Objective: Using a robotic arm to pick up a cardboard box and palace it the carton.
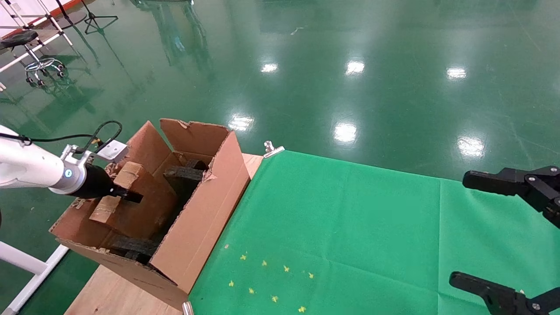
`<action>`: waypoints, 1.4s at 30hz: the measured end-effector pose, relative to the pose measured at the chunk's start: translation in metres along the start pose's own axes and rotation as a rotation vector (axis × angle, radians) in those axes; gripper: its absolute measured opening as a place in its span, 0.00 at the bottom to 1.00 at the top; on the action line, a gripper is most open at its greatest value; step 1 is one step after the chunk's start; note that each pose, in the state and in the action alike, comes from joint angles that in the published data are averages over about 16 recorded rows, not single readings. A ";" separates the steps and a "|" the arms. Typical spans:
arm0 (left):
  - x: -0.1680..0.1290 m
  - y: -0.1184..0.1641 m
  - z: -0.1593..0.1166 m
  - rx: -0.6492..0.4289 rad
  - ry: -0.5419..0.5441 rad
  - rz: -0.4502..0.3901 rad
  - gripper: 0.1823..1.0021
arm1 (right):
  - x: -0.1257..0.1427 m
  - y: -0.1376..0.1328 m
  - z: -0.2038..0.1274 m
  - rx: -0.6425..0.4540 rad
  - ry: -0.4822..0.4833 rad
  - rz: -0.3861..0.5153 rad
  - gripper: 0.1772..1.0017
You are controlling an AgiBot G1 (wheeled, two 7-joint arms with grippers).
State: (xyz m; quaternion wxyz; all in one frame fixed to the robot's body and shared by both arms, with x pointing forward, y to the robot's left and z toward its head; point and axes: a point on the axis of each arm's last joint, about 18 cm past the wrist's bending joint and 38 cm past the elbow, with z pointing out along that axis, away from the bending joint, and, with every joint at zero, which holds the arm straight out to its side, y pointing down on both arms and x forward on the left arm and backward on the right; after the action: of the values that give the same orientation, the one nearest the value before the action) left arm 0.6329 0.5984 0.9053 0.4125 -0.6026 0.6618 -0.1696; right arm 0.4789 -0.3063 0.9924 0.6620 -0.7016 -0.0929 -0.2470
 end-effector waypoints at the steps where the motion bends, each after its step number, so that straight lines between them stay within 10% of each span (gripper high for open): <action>1: 0.000 0.000 0.000 0.000 0.001 0.000 0.19 | 0.000 0.000 0.000 0.000 0.000 0.000 1.00; 23: 0.002 -0.051 -0.037 0.154 0.094 -0.011 0.65 | 0.000 0.000 0.000 0.000 0.000 0.000 1.00; 42: 0.010 -0.116 -0.106 0.396 0.180 0.158 0.97 | 0.000 0.000 0.000 0.000 0.001 0.000 1.00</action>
State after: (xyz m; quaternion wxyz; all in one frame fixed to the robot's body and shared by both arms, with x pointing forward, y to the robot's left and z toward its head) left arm 0.6307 0.5351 1.0496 0.4740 -0.4386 0.6948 -0.3164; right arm 0.4790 -0.3064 0.9925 0.6622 -0.7013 -0.0926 -0.2471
